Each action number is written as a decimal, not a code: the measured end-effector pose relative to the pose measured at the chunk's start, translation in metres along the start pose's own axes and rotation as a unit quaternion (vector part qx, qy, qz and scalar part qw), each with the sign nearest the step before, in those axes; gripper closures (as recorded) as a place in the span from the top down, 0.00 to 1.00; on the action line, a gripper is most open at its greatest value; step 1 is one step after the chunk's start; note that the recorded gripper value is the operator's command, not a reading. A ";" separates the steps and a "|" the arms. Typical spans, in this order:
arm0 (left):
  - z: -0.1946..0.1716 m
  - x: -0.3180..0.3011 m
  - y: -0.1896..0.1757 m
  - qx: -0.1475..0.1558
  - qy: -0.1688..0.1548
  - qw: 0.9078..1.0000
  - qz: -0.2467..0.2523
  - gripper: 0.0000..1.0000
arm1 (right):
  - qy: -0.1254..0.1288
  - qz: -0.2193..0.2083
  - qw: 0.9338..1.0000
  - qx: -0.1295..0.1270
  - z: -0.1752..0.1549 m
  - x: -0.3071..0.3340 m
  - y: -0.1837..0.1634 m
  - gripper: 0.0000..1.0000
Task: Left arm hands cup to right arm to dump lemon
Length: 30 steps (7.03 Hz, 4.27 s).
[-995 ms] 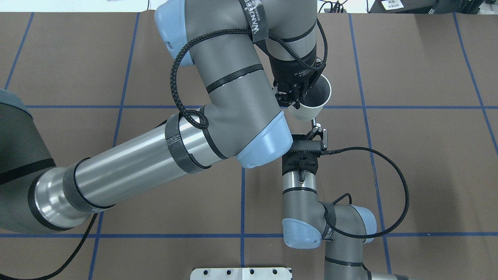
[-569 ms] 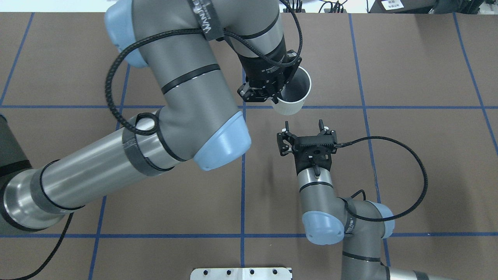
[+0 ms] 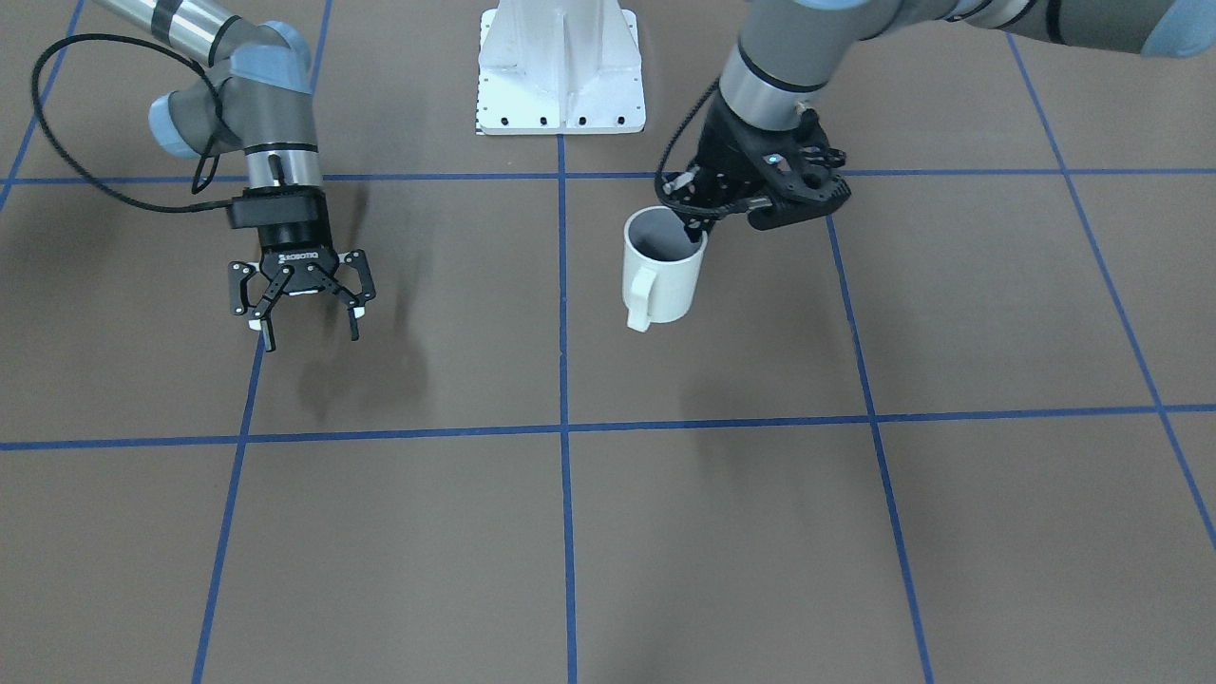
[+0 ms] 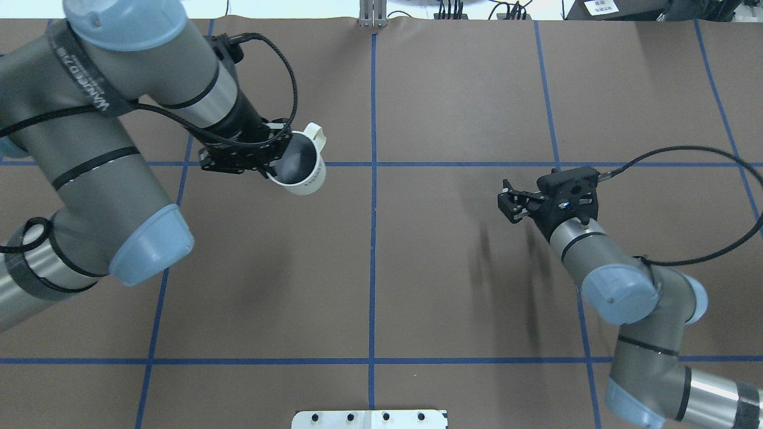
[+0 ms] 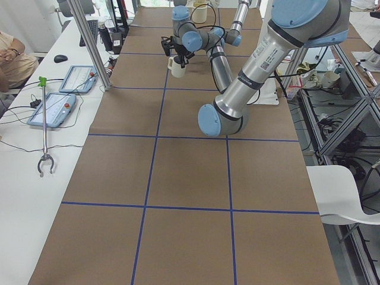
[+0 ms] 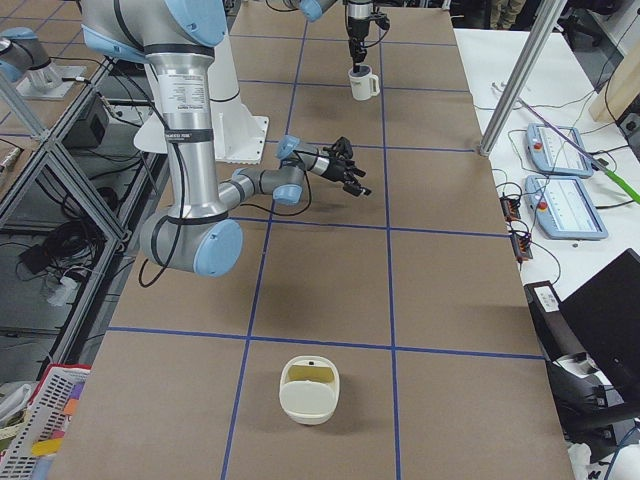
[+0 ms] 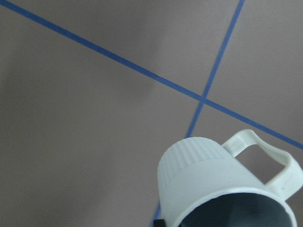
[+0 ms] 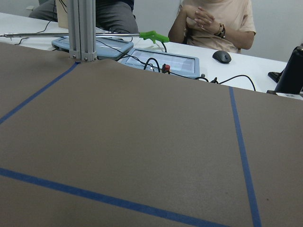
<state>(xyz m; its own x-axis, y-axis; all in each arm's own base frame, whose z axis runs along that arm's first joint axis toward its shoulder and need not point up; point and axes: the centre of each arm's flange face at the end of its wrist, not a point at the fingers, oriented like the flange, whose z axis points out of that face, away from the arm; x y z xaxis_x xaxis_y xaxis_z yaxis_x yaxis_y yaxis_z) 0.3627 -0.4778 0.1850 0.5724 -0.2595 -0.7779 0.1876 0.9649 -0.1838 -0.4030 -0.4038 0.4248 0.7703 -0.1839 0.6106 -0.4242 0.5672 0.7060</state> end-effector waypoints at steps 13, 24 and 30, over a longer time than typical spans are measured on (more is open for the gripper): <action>0.055 -0.387 -0.132 -0.103 -0.090 0.986 0.095 0.33 | -0.072 0.001 0.906 -0.418 -0.064 0.380 -0.121 1.00; -0.064 -0.514 -0.131 -0.022 -0.058 0.985 0.162 1.00 | -0.057 -0.007 0.904 -0.423 -0.128 0.457 -0.129 1.00; -0.078 -0.545 -0.156 0.002 -0.065 0.988 0.141 1.00 | -0.035 0.021 0.896 -0.442 -0.150 0.485 -0.092 1.00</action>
<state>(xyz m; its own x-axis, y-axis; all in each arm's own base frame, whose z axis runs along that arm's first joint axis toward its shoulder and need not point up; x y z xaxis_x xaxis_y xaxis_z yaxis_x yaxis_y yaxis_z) -0.0410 -0.4841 0.5907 0.7006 0.0157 -0.7134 0.0093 0.9995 0.0312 0.0811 -0.4252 0.6024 0.7175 -0.1794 0.6731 0.1150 0.9835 0.1395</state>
